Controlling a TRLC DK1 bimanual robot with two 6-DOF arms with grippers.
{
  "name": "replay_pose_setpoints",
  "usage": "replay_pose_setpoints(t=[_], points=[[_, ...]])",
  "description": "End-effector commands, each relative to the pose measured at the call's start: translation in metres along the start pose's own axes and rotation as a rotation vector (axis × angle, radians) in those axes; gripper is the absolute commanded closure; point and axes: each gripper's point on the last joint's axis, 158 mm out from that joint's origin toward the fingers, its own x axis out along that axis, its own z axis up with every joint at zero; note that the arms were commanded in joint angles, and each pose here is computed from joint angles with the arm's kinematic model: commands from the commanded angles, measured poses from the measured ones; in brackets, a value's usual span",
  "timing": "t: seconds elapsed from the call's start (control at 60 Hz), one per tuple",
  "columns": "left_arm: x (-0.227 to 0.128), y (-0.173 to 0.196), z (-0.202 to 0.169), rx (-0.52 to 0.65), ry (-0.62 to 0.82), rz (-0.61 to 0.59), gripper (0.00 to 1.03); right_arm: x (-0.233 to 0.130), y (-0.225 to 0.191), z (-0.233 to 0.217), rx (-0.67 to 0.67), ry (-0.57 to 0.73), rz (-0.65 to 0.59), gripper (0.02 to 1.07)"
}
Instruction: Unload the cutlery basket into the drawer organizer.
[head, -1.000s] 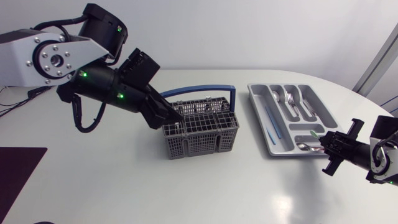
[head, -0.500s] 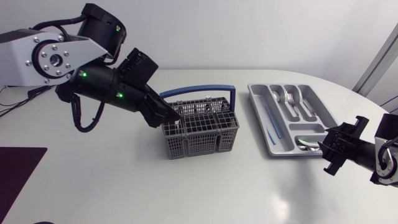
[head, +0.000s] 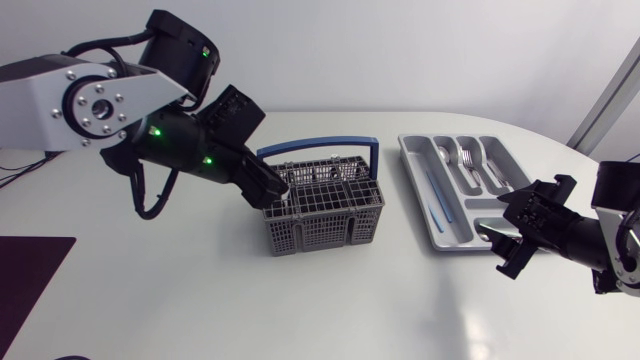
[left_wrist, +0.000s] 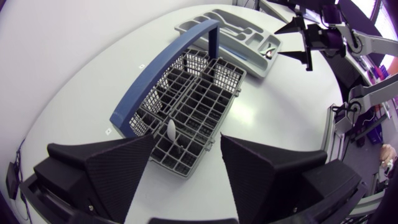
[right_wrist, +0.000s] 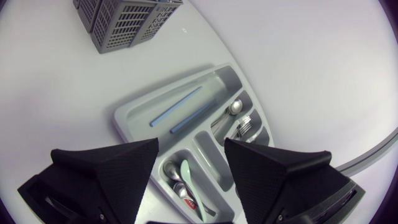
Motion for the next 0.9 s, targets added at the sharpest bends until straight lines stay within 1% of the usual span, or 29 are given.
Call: replay_pose_setpoints(t=[0.0,0.117,0.433,0.7,0.883], points=[[0.010,-0.006,-0.012,0.000,0.039,0.026,0.14,-0.004,0.001,0.015,0.034,-0.018,0.006,0.29],[0.012,-0.008,-0.010,0.041,0.059,0.112,0.14,-0.005,0.015,0.033,0.040,-0.029,0.037,0.29],[0.019,-0.007,-0.009,0.103,0.098,0.282,0.15,-0.016,0.045,0.081,0.051,-0.068,0.092,0.29],[0.035,-0.003,-0.012,0.126,0.147,0.321,0.15,-0.021,0.057,0.109,0.058,-0.101,0.123,0.28],[0.046,0.001,-0.014,0.130,0.179,0.338,0.15,-0.024,0.064,0.121,0.062,-0.115,0.136,0.28]])
